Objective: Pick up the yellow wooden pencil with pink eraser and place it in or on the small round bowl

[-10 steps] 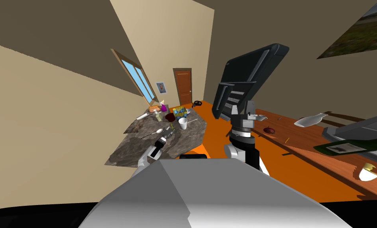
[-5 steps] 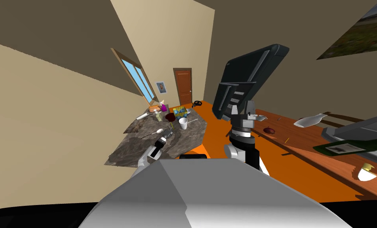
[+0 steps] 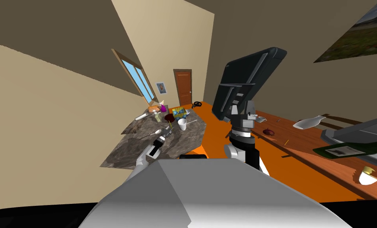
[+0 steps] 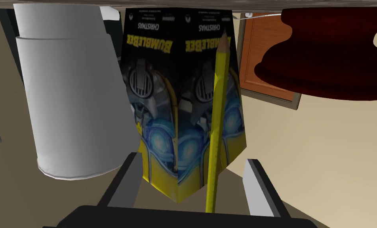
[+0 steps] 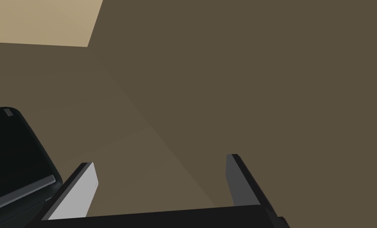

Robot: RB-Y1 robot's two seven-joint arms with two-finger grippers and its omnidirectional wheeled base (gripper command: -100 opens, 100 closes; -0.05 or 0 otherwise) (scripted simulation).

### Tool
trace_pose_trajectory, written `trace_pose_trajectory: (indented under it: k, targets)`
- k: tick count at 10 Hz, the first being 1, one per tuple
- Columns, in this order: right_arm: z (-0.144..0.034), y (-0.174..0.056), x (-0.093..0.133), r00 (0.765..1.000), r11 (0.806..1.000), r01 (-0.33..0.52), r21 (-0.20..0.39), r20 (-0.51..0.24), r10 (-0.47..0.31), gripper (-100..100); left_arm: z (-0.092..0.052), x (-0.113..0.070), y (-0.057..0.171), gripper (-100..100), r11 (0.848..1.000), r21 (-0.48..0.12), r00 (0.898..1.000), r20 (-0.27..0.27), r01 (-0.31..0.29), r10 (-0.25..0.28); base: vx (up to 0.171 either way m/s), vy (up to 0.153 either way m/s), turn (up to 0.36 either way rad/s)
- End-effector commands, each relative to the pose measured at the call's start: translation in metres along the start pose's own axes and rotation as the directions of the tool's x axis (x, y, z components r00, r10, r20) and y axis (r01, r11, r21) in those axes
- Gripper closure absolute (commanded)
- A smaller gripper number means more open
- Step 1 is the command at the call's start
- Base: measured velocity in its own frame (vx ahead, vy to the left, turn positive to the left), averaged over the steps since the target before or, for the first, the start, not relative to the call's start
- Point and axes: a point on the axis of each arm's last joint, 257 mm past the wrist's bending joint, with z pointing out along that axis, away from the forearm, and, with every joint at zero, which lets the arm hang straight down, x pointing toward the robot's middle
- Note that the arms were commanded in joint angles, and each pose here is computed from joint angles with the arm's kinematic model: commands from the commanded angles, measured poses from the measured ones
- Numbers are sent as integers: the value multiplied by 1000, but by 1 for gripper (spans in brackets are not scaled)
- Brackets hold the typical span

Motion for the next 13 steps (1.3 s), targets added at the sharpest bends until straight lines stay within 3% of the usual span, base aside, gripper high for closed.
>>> trace_pose_trajectory:
  k: [1,2,3,4,8,10,13]
  targets:
    - [0,0,0,1000,1000,0,0,0,0,0,0,0,0,-100,1000,0,1000,0,0,0,56,-59,11]
    - [0,0,0,1000,1000,0,0,0,0,0,0,0,1,0,1000,-3,1000,-1,-2,2,9,-10,0]
    - [0,0,0,1000,1000,0,0,0,0,0,0,0,1,-100,1000,-2,1000,-1,-2,2,0,0,0]
    - [0,0,0,1000,1000,0,0,0,0,0,0,0,1,100,1000,-2,1000,-1,-2,2,0,0,0]
    - [0,0,0,1000,1000,0,0,0,0,0,0,0,1,100,1000,-2,1000,-1,-2,2,0,0,0]
    - [0,0,0,1000,1000,0,0,0,0,0,7,-5,13,-100,1000,-15,1000,1,10,-10,-2,25,-87]
    - [0,0,0,1000,1000,0,0,0,0,0,18,-14,35,-100,999,-38,1000,6,30,-29,-33,88,-179]
